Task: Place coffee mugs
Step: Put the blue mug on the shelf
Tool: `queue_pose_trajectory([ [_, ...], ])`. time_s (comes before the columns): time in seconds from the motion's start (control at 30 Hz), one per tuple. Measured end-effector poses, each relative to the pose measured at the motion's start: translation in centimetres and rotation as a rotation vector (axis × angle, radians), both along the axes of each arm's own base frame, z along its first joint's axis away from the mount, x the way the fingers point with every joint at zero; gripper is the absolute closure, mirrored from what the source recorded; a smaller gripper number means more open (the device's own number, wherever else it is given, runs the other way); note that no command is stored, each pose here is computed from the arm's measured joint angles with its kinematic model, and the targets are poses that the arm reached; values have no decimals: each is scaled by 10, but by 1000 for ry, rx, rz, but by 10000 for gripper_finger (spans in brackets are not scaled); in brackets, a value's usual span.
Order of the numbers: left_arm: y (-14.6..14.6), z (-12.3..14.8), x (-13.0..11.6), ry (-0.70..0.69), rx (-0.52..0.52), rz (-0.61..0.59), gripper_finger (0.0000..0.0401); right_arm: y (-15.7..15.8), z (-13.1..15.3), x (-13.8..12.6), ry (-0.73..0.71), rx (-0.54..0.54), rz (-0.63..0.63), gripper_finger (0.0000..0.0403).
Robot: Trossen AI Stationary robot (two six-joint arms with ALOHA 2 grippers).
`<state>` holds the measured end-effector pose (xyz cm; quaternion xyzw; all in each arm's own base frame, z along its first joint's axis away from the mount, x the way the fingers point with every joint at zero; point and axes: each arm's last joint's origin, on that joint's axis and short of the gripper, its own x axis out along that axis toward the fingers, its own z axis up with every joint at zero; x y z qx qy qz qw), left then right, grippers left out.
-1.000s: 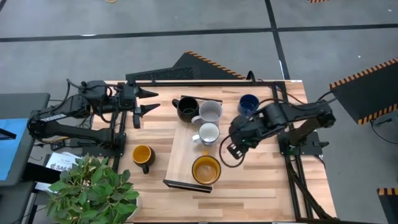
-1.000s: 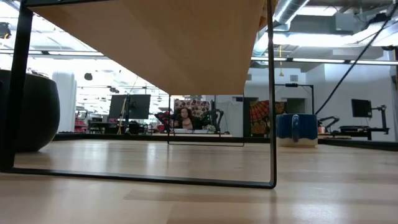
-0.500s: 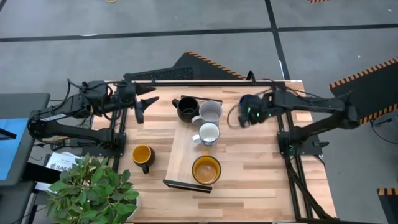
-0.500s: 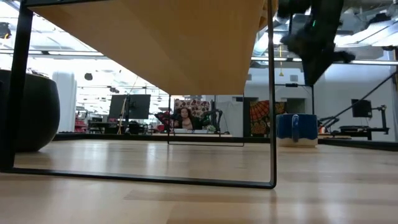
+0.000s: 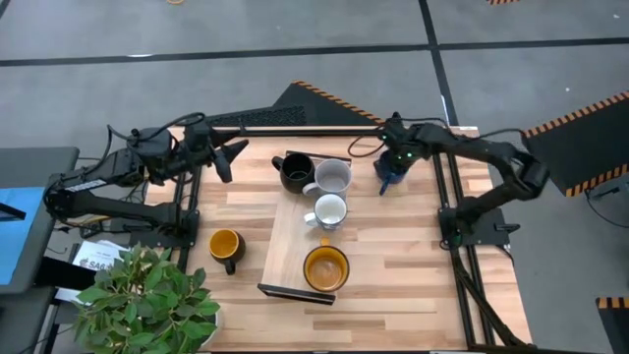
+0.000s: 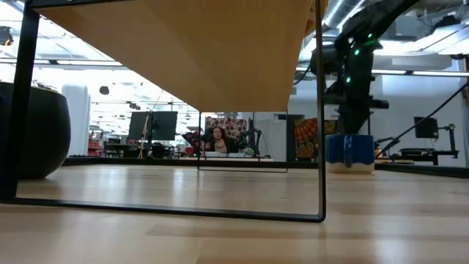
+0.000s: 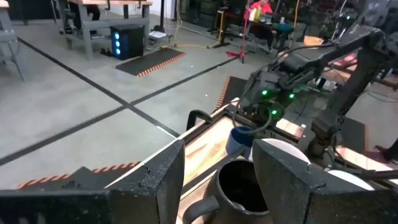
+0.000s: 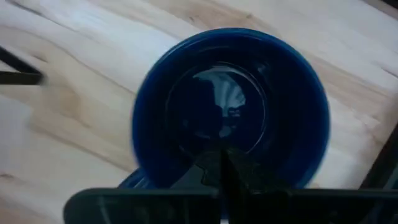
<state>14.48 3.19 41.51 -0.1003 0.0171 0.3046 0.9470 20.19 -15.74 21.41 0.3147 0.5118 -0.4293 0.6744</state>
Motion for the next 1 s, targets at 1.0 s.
queue_pose_trajectory([
  [1.0,1,-4,8,29,-5,-9,227,-115,-25,145,-292,-94,71,382],
])
